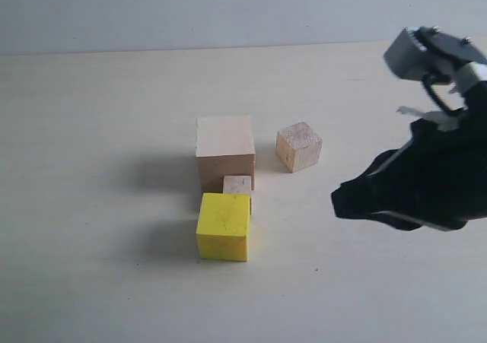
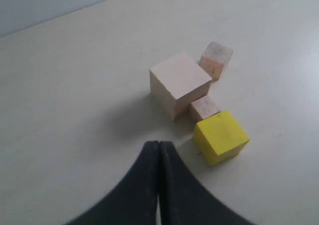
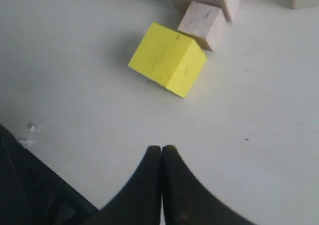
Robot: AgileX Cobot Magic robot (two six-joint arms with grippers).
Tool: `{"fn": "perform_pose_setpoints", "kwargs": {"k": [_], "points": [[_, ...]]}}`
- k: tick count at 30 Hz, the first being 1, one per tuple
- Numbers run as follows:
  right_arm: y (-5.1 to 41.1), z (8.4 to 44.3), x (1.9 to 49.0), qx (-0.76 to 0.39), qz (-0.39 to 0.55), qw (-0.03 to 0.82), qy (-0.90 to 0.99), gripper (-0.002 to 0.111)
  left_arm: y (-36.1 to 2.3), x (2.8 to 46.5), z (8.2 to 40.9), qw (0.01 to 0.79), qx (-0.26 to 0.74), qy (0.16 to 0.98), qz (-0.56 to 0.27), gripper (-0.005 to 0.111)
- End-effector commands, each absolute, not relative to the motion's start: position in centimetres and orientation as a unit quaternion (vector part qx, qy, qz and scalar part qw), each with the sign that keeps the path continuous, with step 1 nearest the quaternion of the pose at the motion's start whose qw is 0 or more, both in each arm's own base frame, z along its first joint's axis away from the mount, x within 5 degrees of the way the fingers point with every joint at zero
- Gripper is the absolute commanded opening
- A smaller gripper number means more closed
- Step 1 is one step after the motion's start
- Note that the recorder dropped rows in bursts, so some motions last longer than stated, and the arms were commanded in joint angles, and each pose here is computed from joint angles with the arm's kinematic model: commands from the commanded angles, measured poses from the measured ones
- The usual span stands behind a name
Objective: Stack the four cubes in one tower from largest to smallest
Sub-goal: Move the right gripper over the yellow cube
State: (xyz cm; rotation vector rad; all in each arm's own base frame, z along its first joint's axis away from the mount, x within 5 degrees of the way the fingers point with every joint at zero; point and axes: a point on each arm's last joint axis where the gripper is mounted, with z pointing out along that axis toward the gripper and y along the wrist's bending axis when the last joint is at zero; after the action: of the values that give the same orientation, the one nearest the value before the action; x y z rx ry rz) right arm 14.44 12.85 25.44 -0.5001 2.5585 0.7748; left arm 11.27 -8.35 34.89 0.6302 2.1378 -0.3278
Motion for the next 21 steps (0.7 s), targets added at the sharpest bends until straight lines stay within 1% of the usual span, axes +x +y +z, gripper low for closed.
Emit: {"fn": "perform_pose_setpoints", "kwargs": {"k": [1, 5, 7, 9, 12, 14, 16, 21], "points": [[15.7, 23.9, 14.9, -0.185, 0.283, 0.198, 0.92, 0.0, -7.4, 11.1, 32.8, 0.438, 0.237, 0.861, -0.101, 0.0], [18.1, 22.1, 15.1, -0.168, 0.282, 0.192, 0.925, 0.0, -7.1, 11.2, 31.5, 0.438, 0.243, 0.862, -0.082, 0.0], [19.3, 20.7, 15.5, -0.165, 0.27, 0.179, 0.932, 0.0, -7.2, 11.2, 31.1, 0.441, 0.246, 0.859, -0.084, 0.0], [20.5, 20.1, 16.3, -0.153, 0.264, 0.164, 0.938, 0.0, -7.2, 11.3, 30.6, 0.444, 0.251, 0.856, -0.081, 0.0], [21.9, 21.4, 17.6, -0.148, 0.273, 0.169, 0.935, 0.0, -7.3, 11.3, 30.4, 0.447, 0.253, 0.854, -0.083, 0.0], [22.4, 23.1, 18.3, -0.16, 0.255, 0.172, 0.938, 0.0, -7.3, 11.3, 30.4, 0.448, 0.254, 0.853, -0.083, 0.0], [22.4, 23.9, 18.7, -0.16, 0.233, 0.181, 0.942, 0.0, -7.3, 11.3, 30.4, 0.449, 0.254, 0.853, -0.083, 0.0], [24.9, 23.3, 15.7, -0.197, 0.204, 0.195, 0.939, 0.0, -7.4, 11.4, 30.4, 0.454, 0.254, 0.85, -0.086, 0.0]]}}
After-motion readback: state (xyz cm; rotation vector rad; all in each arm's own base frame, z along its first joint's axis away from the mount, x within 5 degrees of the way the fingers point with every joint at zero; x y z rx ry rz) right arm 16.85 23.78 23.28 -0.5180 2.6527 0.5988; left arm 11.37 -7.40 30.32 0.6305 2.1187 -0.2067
